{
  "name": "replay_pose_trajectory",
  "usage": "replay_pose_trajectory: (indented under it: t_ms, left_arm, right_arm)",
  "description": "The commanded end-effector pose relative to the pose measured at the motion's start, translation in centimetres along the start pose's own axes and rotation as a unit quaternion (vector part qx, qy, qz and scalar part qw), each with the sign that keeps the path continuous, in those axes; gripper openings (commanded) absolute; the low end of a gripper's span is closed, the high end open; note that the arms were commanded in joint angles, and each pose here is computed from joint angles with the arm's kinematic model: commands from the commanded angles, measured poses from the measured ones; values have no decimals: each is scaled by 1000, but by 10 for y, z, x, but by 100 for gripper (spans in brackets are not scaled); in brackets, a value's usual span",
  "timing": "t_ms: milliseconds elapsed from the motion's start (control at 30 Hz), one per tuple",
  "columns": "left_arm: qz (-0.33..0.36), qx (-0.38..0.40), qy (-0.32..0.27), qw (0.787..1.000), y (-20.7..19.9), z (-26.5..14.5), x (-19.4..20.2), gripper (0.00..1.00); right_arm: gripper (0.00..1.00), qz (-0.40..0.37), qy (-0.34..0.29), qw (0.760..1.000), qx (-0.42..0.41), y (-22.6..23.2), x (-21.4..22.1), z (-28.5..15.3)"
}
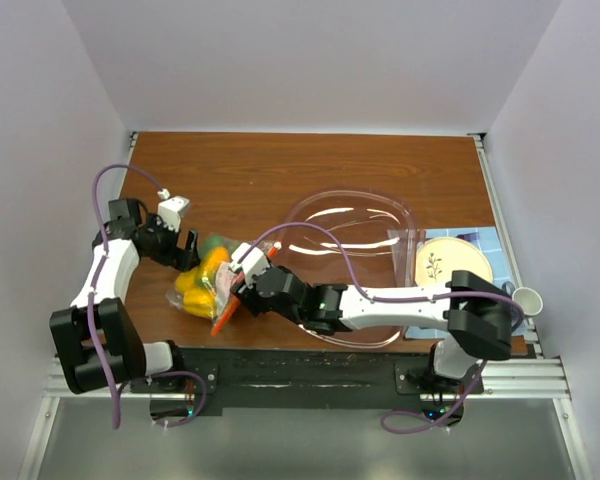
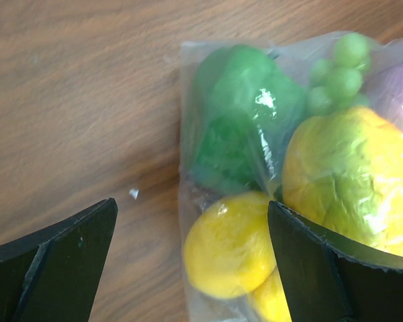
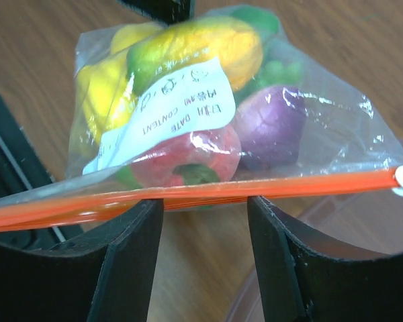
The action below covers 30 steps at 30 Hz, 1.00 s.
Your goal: Open the zip-top bag and remove the fake food
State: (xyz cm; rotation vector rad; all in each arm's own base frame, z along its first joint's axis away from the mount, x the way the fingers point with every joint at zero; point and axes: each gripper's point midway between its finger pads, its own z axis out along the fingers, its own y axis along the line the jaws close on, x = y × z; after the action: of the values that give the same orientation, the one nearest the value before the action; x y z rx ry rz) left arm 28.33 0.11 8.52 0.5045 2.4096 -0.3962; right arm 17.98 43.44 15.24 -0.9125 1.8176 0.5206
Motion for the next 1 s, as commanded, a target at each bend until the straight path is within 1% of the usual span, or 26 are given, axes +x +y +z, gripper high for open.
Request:
replay_pose_trajectory:
  t_ms: [0, 33, 67, 100, 133, 167, 200, 300, 367, 400, 433, 500, 533, 600, 633, 667, 733, 767, 867, 967]
  left_arm:
    - [55, 4, -29, 998, -8, 12, -21, 100]
    - [60, 4, -28, 998, -9, 14, -21, 100]
    - [65, -3, -24, 998, -8, 17, -20, 100]
    - [75, 2, -20, 997, -13, 22, -20, 100]
    - [81, 1, -18, 997, -15, 25, -19, 100]
    - [85, -4, -12, 996, -13, 30, -16, 100]
    - [93, -1, -9, 996, -17, 34, -16, 100]
    - [97, -2, -2, 995, -15, 41, -13, 100]
    - [103, 10, 0, 995, -18, 42, -12, 89]
    - [105, 13, 1, 994, -19, 41, -11, 83]
    - [108, 14, 1, 994, -20, 39, -12, 69]
    - [119, 15, 7, 993, -21, 35, -12, 55]
    - [123, 13, 8, 992, -21, 33, -12, 42]
    - [133, 3, 7, 991, -17, 23, -12, 30]
    - [137, -1, 4, 991, -15, 18, -13, 18]
    - [142, 1, 6, 990, -14, 13, -13, 12]
    - [138, -5, 5, 990, -5, 4, -12, 7]
    - [143, -6, 6, 990, -2, -2, -14, 7]
    - [142, -12, 5, 990, 10, -14, -16, 6]
    - [138, -21, 1, 990, 17, -19, -21, 5]
  right_arm:
    - [58, -29, -29, 999, 35, 1, -27, 7]
    - [59, -37, -32, 998, 31, 10, -31, 6]
    - [69, -46, -31, 998, 39, 11, -31, 5]
    - [72, -66, -25, 997, 41, 16, -26, 7]
    - [72, -77, -26, 996, 34, 27, -27, 5]
    - [72, -81, -23, 996, 36, 30, -25, 4]
    - [72, -105, -13, 993, 47, 29, -20, 4]
    - [73, -110, -19, 992, 54, 34, -24, -4]
    - [74, -109, -16, 992, 65, 30, -20, -4]
    - [78, -113, -13, 990, 78, 25, -16, -3]
    - [79, -118, -5, 989, 86, 22, -9, 2]
    - [80, -126, 8, 987, 98, 18, 1, 10]
    - [80, -133, 22, 985, 104, 16, 12, 21]
    - [81, -139, 34, 983, 114, 12, 22, 31]
    - [81, -140, 38, 982, 119, 10, 25, 37]
    - [81, -149, 49, 980, 119, 11, 36, 44]
    - [81, -152, 49, 981, 112, 16, 39, 53]
    - [81, -156, 54, 981, 103, 20, 46, 58]
    - [80, -151, 43, 984, 82, 32, 40, 67]
    - [75, -141, 33, 988, 59, 43, 34, 70]
